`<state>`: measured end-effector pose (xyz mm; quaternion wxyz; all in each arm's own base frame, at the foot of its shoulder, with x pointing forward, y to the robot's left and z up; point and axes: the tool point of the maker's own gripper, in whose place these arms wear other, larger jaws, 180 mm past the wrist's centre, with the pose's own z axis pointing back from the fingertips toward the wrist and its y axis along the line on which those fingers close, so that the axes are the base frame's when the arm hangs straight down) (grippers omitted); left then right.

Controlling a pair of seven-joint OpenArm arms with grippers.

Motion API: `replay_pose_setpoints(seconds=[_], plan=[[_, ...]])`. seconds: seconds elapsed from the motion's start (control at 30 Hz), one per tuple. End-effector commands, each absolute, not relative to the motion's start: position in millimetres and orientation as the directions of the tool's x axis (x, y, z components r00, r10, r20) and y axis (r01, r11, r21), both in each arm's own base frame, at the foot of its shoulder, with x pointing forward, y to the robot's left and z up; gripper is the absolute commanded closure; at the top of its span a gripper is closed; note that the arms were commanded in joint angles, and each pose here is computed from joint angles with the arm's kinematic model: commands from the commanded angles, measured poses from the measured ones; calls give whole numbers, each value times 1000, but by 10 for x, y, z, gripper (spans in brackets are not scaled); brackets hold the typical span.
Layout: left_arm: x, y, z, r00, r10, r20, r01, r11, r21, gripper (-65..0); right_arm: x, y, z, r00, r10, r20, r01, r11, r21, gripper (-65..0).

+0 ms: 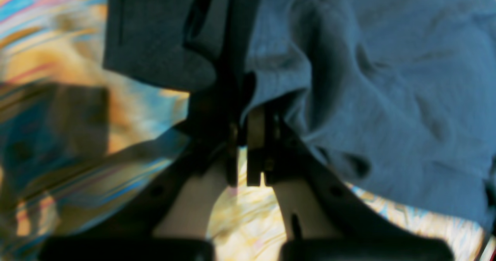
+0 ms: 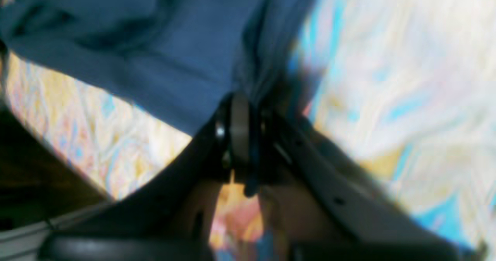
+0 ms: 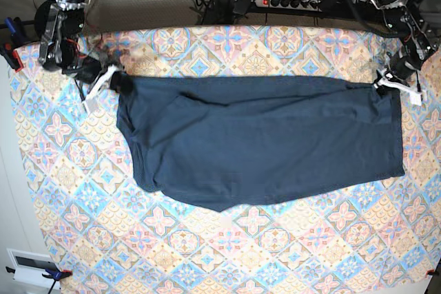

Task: Layout the t-shirt on the table in an organized manner, then fold the t-shirt properly
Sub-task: 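Drag the shirt with both grippers to spread it flat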

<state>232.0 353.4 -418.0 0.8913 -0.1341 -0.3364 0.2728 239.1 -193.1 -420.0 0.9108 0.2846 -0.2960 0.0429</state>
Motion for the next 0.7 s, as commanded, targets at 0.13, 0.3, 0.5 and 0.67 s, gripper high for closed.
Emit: replay_pose_setpoints(seconds=[0.13, 0.3, 0.5, 0.67], plan=[[2140, 3746, -4045, 622, 564, 543, -393, 825, -406, -2, 2413, -2018, -3877, 770, -40, 637, -306, 852, 424, 0], [1965, 3896, -4013, 648, 542, 535, -401, 840, -366, -2, 2258, -2093, -3804, 778, 6, 628, -314, 870, 380, 0], [1765, 3979, -4033, 678, 529, 510, -411, 849, -333, -2, 2027, -2044, -3770, 791, 68, 608, -343, 872, 349, 0], [1648, 3987, -4077, 694, 527, 491, -420, 850, -318, -2, 1852, -2000, -3805, 807, 88, 583, -350, 868, 353, 0]])
